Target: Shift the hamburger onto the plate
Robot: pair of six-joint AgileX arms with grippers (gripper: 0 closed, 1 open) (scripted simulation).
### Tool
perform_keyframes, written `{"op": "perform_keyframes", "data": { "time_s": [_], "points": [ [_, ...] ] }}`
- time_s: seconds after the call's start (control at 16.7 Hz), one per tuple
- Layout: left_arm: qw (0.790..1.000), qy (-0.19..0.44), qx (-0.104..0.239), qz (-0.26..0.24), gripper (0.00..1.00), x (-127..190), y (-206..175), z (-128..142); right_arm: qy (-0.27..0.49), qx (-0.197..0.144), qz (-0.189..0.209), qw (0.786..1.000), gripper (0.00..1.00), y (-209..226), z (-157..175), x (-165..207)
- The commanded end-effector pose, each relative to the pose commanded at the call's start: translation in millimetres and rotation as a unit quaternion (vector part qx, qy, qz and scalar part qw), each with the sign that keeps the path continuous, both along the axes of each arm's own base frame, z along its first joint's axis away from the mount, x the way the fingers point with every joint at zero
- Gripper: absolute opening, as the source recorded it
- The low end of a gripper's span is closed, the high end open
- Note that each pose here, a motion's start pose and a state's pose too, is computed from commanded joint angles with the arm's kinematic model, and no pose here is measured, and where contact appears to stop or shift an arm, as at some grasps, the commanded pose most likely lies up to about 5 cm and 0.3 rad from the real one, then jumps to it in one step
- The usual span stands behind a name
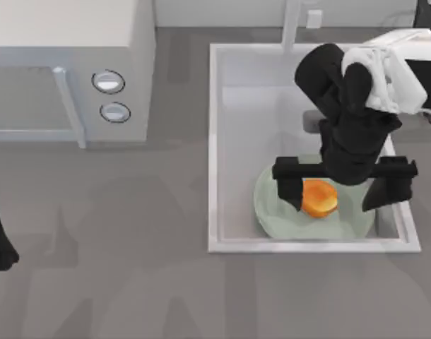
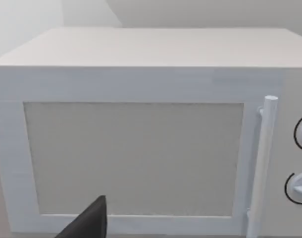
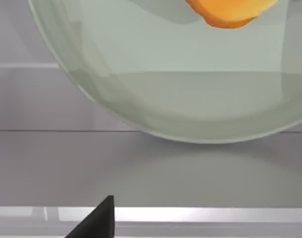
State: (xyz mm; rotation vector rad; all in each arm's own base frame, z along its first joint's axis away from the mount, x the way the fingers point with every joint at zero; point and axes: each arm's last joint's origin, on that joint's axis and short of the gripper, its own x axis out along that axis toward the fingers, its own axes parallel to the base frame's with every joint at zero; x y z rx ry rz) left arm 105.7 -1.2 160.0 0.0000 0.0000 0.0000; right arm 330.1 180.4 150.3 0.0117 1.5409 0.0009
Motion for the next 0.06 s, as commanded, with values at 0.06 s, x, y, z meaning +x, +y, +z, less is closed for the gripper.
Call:
{"op": "perform_keyframes", "data": {
  "time_s": [0.06],
  "points": [
    [1.0, 0.0, 0.0, 0.0, 1.0, 0.0, 0.0, 0.0, 0.0, 0.0, 0.0, 1.0, 1.0, 0.0, 0.0, 0.0]
  ]
}}
